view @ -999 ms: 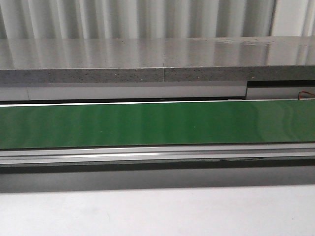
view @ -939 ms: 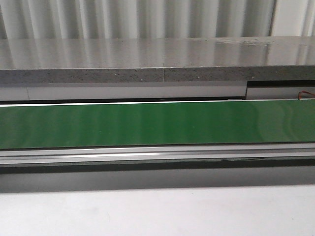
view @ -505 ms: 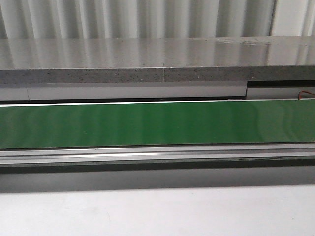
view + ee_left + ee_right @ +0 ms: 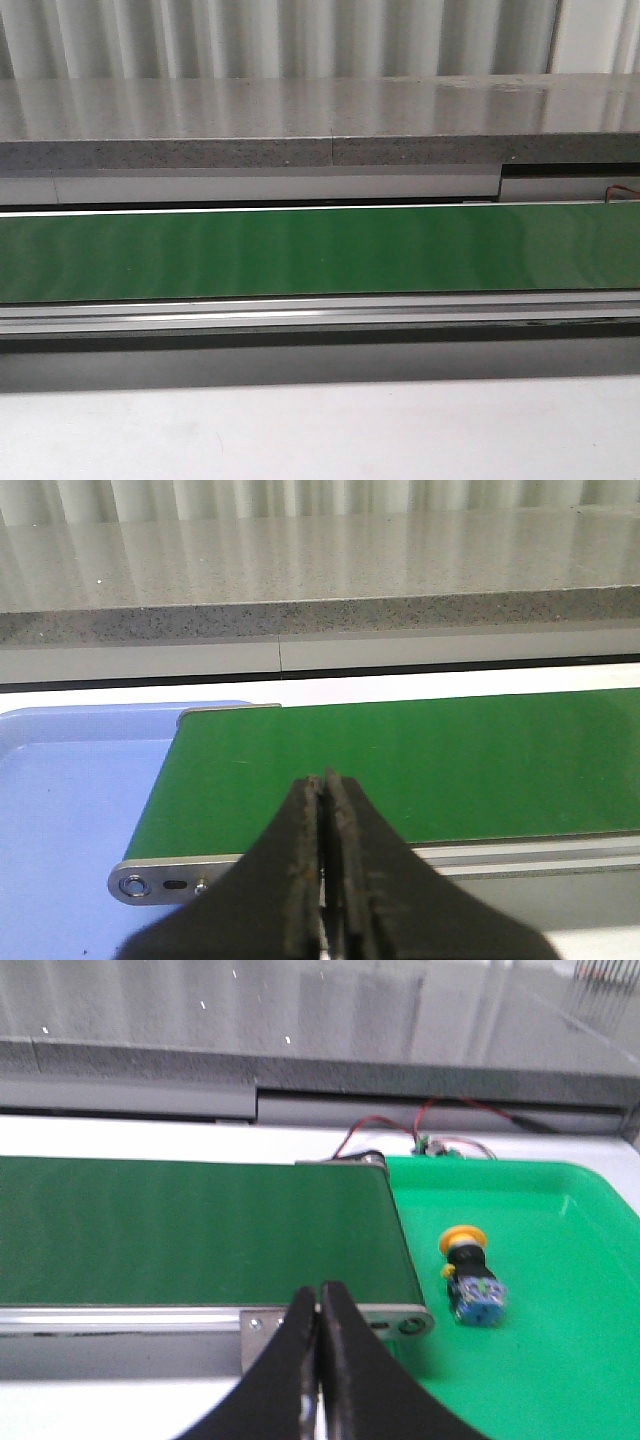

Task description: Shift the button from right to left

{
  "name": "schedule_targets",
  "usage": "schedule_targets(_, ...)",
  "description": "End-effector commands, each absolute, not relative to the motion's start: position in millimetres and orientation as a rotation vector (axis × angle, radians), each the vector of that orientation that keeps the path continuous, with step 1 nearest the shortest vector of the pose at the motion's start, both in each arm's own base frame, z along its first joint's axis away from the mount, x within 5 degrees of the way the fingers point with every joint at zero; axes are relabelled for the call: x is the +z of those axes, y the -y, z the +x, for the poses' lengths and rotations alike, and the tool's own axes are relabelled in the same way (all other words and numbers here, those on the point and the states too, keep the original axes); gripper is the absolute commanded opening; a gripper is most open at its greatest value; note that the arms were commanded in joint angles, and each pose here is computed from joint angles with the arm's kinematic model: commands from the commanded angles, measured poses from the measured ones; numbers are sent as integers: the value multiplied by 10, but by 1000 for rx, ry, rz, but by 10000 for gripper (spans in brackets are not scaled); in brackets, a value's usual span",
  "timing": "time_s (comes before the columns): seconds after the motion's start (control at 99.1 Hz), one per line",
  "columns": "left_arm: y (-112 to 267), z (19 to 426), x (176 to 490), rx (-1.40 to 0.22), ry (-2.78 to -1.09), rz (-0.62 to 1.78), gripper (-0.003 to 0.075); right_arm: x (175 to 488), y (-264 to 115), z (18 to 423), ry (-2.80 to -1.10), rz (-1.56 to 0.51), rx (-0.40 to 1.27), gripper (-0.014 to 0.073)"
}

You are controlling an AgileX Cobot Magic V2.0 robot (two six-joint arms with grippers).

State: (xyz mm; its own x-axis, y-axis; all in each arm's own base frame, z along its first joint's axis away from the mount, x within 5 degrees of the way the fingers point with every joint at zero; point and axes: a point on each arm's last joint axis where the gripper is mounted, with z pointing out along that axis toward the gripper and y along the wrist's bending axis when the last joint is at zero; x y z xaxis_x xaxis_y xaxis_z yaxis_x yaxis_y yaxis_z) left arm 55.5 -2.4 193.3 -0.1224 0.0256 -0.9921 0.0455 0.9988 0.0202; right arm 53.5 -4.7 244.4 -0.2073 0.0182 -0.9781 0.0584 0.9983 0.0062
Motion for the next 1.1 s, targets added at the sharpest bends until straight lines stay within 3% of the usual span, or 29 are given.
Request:
schedule_targets(0.0, 28, 553, 1885, -31, -1625, 49, -20, 2783, 55, 591, -1768, 50, -55, -66)
schedule_targets(0.273, 28, 553, 1885, -31, -1625, 49, -20, 3143, 58, 825, -1890, 56, -51, -66)
schedule_targets(0.656, 28, 553, 1885, -31, -1625, 49, -20, 3292, 49, 1196, -2128, 92, -22, -46)
schedule_targets(0.767, 28, 553, 1885, -31, -1625, 49, -20, 3287, 50, 1324, -2223, 100, -24, 81)
schedule_targets(0.989, 28, 553, 1885, -31, -1625, 49, -20, 3285, 54, 1547, -2340, 106, -32, 545)
schedule_targets(1.09, 28, 553, 1885, -31, -1625, 49, -20, 3292, 55, 1651, -2374, 108, -34, 642)
